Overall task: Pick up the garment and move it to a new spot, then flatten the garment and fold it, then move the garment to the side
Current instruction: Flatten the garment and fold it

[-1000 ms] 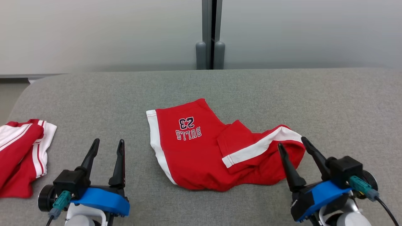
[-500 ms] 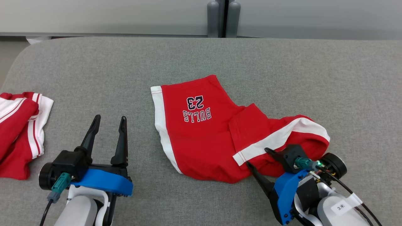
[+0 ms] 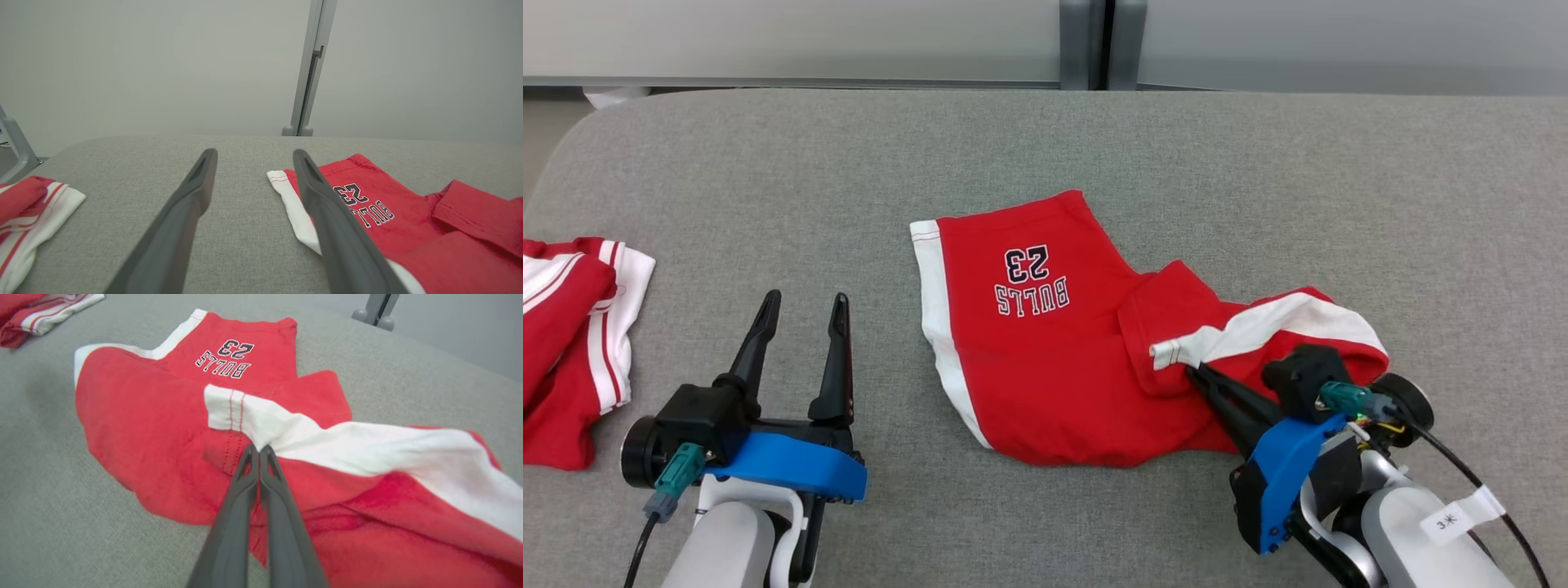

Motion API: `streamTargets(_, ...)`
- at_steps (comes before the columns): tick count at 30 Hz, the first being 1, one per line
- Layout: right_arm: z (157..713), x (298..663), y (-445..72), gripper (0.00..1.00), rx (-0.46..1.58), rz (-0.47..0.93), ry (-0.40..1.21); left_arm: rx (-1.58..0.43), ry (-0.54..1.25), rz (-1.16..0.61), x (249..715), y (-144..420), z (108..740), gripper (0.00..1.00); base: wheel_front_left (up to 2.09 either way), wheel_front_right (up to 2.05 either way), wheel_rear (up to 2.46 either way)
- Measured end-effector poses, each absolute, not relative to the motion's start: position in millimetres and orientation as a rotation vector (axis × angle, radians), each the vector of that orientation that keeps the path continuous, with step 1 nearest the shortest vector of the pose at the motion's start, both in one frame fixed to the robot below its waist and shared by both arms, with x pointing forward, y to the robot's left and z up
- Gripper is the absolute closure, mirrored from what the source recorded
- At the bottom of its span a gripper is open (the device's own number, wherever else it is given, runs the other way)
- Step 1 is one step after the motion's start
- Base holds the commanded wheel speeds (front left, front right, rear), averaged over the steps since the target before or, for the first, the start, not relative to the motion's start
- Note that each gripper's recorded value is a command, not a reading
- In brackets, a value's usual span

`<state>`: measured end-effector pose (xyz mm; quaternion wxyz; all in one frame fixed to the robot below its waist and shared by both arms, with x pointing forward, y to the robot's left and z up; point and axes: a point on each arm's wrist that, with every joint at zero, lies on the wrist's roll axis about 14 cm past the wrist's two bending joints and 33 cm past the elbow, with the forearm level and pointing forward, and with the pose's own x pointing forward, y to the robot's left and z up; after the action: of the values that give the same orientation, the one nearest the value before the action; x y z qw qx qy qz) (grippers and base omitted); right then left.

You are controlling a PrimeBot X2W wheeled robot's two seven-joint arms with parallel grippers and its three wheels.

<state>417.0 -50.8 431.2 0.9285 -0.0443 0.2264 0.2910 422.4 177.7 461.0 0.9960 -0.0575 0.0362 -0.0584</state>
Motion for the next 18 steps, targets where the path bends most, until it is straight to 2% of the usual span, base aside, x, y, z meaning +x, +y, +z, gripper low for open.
streamTargets(6, 463.0, 439.9, -79.0, 1.00, 0.038, 0.445, 0.310, -0.108, 0.058, -0.129, 424.2, 174.8, 465.6, 0.00, 0.00, 0.00, 0.00)
streamTargets(10, 466.0, 450.5, -125.4, 1.00, 0.146, 0.250, 0.254, -0.105, 0.056, -0.140, 426.0, 171.7, 465.6, 0.00, 0.00, 0.00, 0.00)
streamTargets(16, 449.6, 447.8, -192.6, 1.00, 0.253, 0.008, 0.226, -0.101, 0.068, -0.156, 429.3, 166.7, 460.1, 0.00, 0.00, 0.00, 0.00)
streamTargets(17, 445.6, 446.4, -199.5, 0.71, 0.257, -0.016, 0.227, -0.101, 0.071, -0.159, 429.8, 166.0, 459.0, 0.00, 0.00, 0.00, 0.00)
streamTargets(18, 441.4, 445.2, -205.7, 0.30, 0.269, -0.039, 0.229, -0.102, 0.074, -0.162, 430.4, 165.1, 457.6, 0.00, 0.00, 0.00, 0.00)
